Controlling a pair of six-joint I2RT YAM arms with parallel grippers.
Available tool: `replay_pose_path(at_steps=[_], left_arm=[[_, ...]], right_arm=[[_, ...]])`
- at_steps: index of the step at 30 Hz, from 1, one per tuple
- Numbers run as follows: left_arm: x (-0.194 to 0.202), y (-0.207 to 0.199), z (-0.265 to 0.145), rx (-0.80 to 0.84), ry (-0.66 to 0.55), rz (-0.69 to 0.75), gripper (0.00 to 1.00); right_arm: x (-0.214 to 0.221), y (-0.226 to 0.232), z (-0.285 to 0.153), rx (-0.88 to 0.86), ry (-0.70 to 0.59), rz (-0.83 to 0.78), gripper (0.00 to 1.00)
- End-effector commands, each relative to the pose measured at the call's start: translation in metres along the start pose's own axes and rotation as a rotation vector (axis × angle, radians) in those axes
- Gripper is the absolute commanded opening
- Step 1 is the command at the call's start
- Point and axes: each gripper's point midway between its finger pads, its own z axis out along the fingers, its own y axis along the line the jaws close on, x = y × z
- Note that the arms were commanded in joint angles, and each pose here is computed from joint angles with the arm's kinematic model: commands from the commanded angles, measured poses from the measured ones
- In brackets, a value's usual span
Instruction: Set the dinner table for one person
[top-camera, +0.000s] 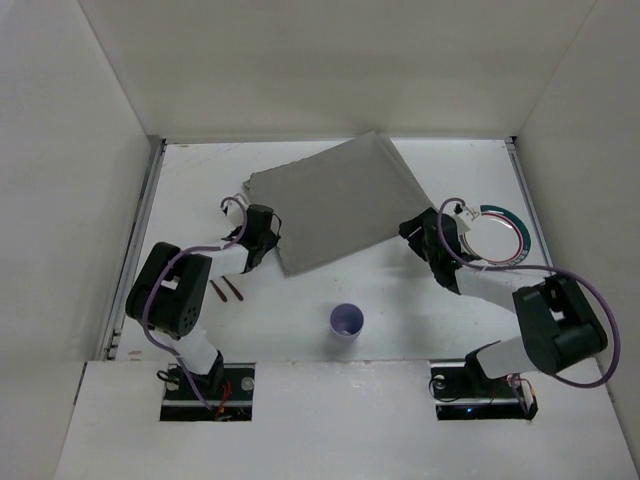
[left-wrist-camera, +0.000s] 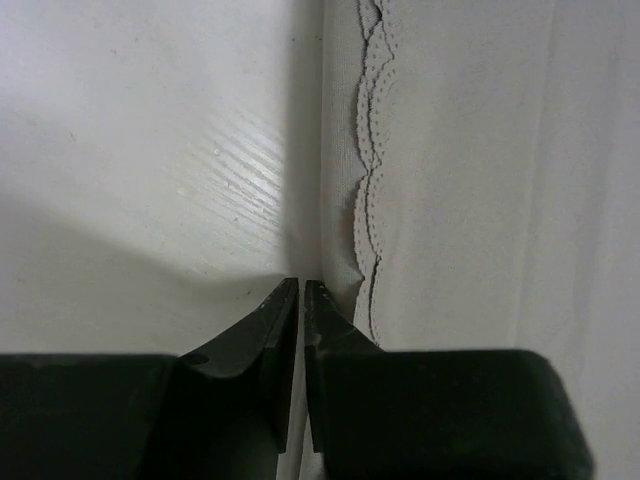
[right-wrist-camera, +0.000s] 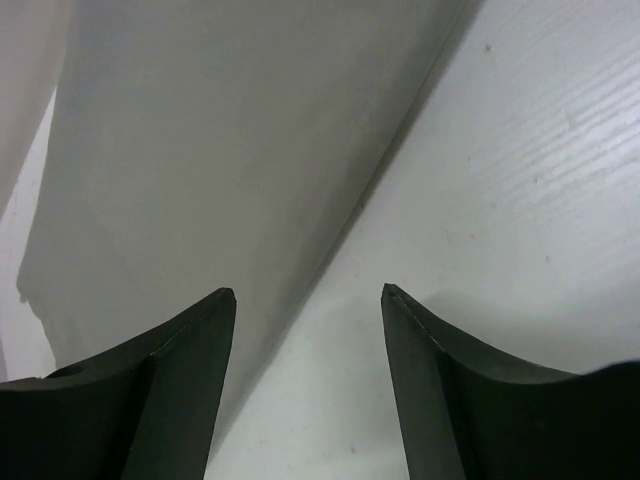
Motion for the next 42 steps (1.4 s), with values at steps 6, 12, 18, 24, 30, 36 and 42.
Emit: replay_pose_path(at_steps=[6,12,18,24,30,36,42], left_arm=[[-0.005,-0.007,-0.029,0.093,-0.052,-0.087,0.15],[0.008,-0.011,-0.05,0.133,-0.086,-0.086,0.28],[0.015,-0.019,-0.053,0.159,-0.079,-0.072,0.36],[0.007,-0.003,-0.064,0.152,-0.119,-0.128,0.31],[-0.004,0.002,-0.082,0.151,-0.182,-0.154,0.29],[0.015,-0.034,-0.062,0.186,-0.094,-0.052,0.41],[0.02,-0.036,-0.022,0.12,-0.076,-0.007,0.17]], right_arm=[[-0.019,0.005,0.04,0.043,0.004,0.165,0.58],[-0.009,0.003,0.056,0.084,0.044,0.183,0.5],[-0.008,0.009,0.067,0.105,0.051,0.2,0.41],[0.001,0.007,0.076,0.116,0.096,0.233,0.23],[0.001,0.007,0.075,0.113,0.1,0.238,0.07],[0.003,0.002,0.066,0.093,0.099,0.234,0.03],[0.008,-0.005,0.054,0.083,0.103,0.215,0.03]])
